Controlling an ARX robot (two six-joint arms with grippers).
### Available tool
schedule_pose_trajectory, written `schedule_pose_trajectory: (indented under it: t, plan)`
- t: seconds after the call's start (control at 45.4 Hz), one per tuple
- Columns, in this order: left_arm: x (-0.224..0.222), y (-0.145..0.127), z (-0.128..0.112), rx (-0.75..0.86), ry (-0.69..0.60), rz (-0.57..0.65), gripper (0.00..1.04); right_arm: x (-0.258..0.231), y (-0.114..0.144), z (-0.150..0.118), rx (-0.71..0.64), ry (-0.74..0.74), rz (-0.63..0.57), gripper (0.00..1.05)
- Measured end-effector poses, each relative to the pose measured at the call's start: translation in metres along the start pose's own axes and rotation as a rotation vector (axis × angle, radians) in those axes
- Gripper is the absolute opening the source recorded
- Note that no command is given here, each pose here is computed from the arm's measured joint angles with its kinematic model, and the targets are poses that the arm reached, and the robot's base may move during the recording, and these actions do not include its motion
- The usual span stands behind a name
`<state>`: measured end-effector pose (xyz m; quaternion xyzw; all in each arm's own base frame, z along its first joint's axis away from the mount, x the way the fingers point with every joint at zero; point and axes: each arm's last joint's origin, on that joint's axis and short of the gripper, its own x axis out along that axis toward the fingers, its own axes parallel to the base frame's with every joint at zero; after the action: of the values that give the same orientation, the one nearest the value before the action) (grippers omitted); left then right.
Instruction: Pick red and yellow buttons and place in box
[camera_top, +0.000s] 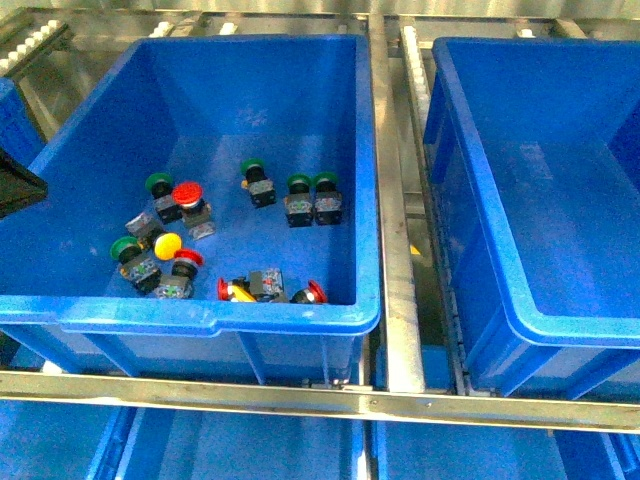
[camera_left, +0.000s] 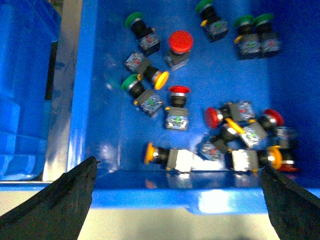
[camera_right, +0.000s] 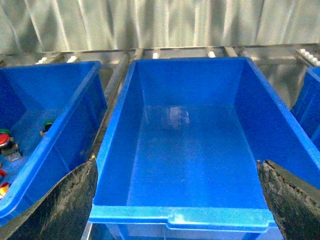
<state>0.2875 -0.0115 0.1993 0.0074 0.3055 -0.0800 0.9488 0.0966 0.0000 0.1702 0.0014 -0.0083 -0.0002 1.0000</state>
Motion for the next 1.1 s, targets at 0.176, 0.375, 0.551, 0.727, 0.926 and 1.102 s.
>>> schedule_pose_trajectory:
  t: [0.176,0.375,0.551,0.727,0.926,1.102]
  plan:
    - [0.068,0.019,0.008,0.129,0.104,-0.014,0.97,0.0,0.0,0.0,0.0,0.0,0.0,0.97]
    - [0.128,0.022,0.031,0.246,0.142,-0.141,0.97,0.0,0.0,0.0,0.0,0.0,0.0,0.97]
    - [0.166,0.016,0.045,0.334,0.153,-0.224,0.97,0.0,0.0,0.0,0.0,0.0,0.0,0.97]
    - [0.202,0.021,0.049,0.388,0.168,-0.253,0.97,0.0,0.0,0.0,0.0,0.0,0.0,0.97]
    - [0.225,0.025,0.052,0.436,0.159,-0.267,0.97,0.0,0.0,0.0,0.0,0.0,0.0,0.97]
    - [0.25,0.028,0.052,0.467,0.162,-0.28,0.97,0.0,0.0,0.0,0.0,0.0,0.0,0.97]
